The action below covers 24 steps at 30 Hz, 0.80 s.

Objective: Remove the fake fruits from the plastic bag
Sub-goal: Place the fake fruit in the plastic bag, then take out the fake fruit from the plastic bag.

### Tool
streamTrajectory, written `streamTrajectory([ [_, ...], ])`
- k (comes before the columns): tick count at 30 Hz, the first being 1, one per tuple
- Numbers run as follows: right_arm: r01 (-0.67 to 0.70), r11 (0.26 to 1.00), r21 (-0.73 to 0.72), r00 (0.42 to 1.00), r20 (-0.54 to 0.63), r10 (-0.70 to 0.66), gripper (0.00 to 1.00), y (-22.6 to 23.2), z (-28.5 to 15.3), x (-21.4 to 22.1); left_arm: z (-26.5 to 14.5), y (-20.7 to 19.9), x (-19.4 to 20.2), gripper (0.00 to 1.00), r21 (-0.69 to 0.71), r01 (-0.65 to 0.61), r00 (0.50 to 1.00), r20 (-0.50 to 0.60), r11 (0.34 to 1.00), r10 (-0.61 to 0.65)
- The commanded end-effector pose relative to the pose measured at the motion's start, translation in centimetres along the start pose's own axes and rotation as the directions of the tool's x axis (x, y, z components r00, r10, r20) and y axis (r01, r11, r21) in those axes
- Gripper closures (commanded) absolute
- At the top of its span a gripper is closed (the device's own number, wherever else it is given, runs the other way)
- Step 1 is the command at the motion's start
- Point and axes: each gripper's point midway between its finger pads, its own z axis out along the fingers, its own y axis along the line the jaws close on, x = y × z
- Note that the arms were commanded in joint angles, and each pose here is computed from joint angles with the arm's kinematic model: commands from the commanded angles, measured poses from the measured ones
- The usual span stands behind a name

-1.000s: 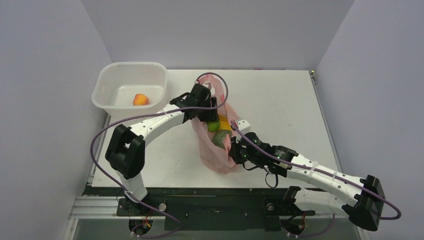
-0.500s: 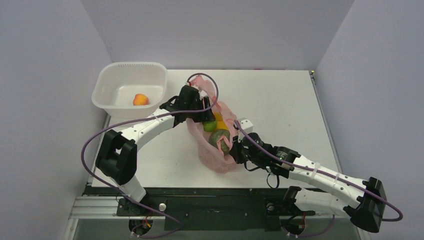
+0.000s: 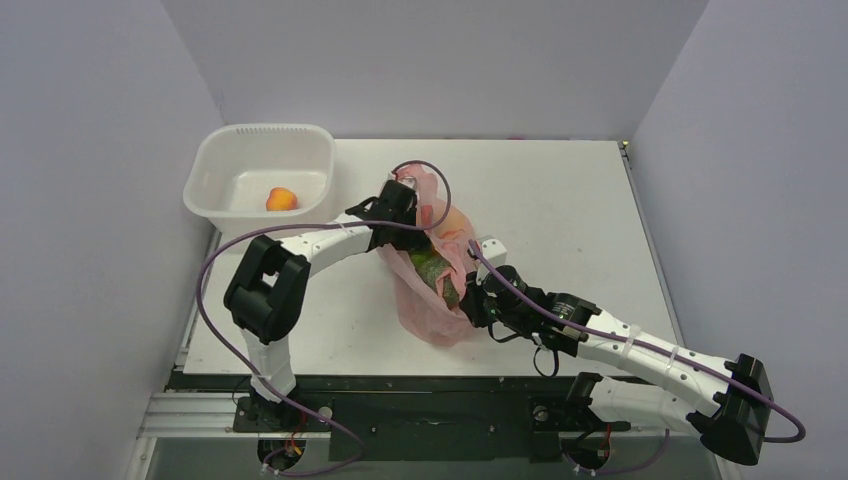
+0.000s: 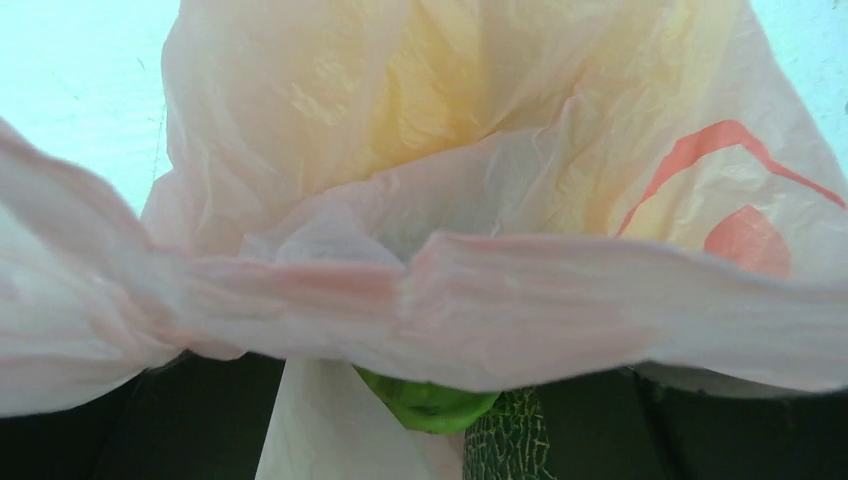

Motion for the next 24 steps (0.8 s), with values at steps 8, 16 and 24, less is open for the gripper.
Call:
streamTrajectory([
  [8, 0.004, 1.000, 0.004, 1.000, 0.030, -0.004, 1.00, 0.0, -0.2, -0.8, -5.6, -2.3, -4.1, 0.24, 0.035, -0.042, 0.988, 0.148, 0.998, 0.037],
  [16, 0.000, 1.000, 0.000, 1.000, 0.024, 0.000, 1.00, 0.1, -0.1, -0.6, -3.3, -3.1, -3.5, 0.67, 0.055, -0.024, 0.993, 0.117, 0.998, 0.017],
  [24, 0.006, 1.000, 0.005, 1.000, 0.017, -0.006, 1.00, 0.1, -0.1, -0.6, -1.6, -2.1, -2.8, 0.44, -0.013, -0.051, 0.996, 0.079, 0.999, 0.052],
])
